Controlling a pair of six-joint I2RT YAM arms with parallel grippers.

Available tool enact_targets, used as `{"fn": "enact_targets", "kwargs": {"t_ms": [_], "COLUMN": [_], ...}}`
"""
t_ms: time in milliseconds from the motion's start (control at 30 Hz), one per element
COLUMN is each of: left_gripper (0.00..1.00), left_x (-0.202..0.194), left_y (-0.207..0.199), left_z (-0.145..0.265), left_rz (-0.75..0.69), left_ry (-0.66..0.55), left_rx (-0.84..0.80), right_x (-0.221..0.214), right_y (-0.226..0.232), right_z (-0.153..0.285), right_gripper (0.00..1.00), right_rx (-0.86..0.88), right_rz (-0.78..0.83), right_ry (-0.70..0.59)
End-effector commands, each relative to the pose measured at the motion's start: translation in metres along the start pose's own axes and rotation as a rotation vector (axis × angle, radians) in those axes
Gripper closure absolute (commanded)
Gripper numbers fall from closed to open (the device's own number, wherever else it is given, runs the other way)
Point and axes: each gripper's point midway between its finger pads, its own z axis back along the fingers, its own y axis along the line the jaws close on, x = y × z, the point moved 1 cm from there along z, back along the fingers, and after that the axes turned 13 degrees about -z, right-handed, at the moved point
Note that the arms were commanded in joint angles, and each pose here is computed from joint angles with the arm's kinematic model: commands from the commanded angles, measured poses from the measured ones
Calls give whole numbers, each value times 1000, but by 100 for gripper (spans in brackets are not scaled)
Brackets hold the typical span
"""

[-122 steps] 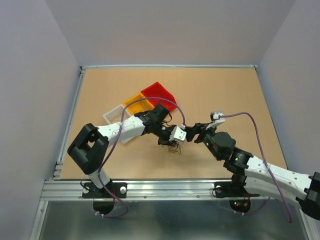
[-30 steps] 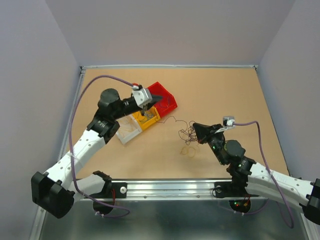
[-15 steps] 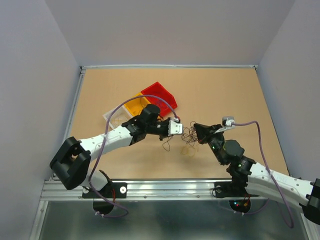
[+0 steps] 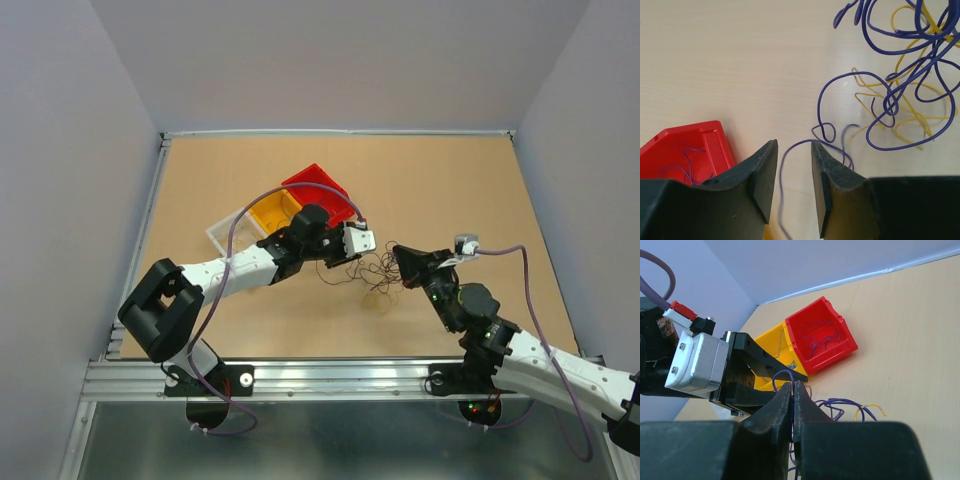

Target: Untangle the cables

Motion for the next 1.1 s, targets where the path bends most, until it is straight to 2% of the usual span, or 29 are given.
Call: {"fn": "enact_targets", "kwargs": {"t_ms": [0,200,533,767,833,933,1000,1033,1067], "left_gripper": [55,44,44,45,51,69,94,100,100], "left_x": [25,26,14,17,14,9,9,10,12], "left_y": [11,3,-9,-23,-22,-26,-25,-24,-23], "left_z": [7,6,-14,-18,-23,-30,-34,-34,-33], "left_rz": [-16,-16,15,34,48,77,83,90,111], "left_ry": [-90,-108,-79,-118,-109,-87,-88,-90,-98], "left_rx": [24,-25,-118,-214,-221,-260,-273,-276,-280], "right_x": [-1,-5,-7,-7,-7,-7,-7,-6,-5], "right_y": [-1,0,3,4,5,5,5,5,3], "right_z": [-1,-2,-2,-2,-2,-2,-2,-2,-2], "right_gripper": [98,98,98,98,98,98,98,98,98], "right_rx": [2,3,21,26,29,28,26,27,16], "right_rz": [11,14,14,14,14,13,15,15,14], "right_ry": [1,17,29,30,33,32,32,29,22]}}
